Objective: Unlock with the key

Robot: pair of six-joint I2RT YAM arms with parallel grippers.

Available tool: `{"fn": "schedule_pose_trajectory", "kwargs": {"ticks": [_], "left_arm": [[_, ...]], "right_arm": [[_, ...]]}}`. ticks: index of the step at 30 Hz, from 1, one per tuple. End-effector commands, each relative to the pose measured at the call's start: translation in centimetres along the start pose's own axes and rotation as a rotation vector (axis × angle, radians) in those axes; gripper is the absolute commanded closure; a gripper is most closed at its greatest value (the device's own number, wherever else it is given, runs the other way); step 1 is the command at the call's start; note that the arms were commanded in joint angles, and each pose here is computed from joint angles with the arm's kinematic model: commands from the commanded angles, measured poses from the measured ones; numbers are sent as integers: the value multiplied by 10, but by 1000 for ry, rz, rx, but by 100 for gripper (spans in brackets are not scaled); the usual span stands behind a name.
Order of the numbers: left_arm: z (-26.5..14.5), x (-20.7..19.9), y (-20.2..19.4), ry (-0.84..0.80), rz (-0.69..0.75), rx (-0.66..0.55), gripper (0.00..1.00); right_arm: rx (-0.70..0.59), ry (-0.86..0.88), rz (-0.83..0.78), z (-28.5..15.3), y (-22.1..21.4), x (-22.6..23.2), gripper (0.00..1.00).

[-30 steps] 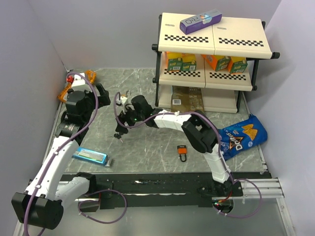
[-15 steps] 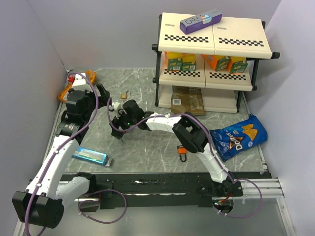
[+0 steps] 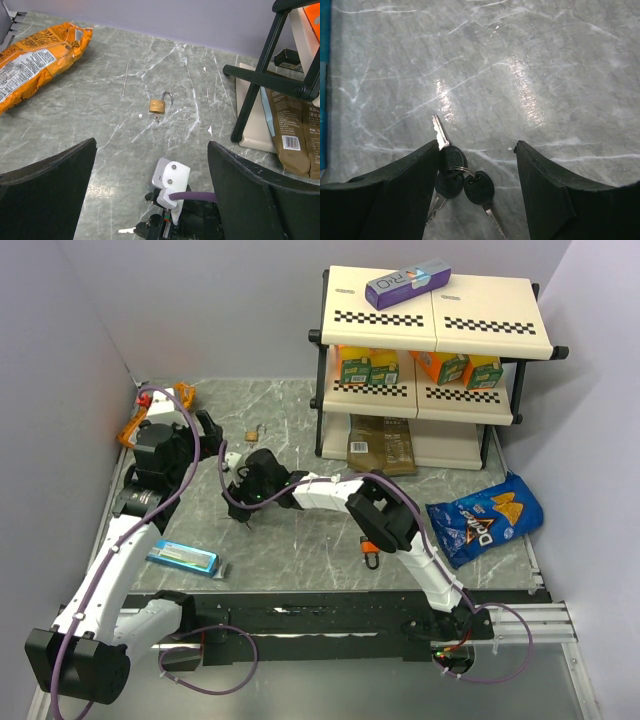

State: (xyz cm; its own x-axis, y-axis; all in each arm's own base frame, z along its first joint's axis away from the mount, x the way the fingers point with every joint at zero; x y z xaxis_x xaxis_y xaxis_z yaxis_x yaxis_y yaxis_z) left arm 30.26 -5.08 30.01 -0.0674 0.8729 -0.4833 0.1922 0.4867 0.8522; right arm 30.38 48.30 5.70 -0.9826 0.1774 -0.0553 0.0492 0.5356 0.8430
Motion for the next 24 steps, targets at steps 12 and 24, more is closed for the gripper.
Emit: {"fn": "schedule_pose_trajectory", "kwargs": {"ticks": [12,24], "left_arm": [[0,-15,8,-82,-24,-14,4],[1,-16,6,-87,-29,-2,4]], "right_arm": [[140,-29,-110,-8,-19,28,35],[181,-17,-105,-18,-24,42,35]]}}
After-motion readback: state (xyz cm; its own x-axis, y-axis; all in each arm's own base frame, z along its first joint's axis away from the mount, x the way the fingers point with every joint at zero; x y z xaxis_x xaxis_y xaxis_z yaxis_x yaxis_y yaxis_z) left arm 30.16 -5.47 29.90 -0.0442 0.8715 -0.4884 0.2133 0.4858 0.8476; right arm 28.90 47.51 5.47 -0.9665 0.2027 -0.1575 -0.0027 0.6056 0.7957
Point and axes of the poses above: each gripper's point midway between its finger pads, its own z axis out along the fingers, its own x axis along the line the jaws close on, y = z × x, the point moved 5 cm from there along -z, back along the fingers, and after that the axes turned 15 degrees about -z, right-handed, at the moved point
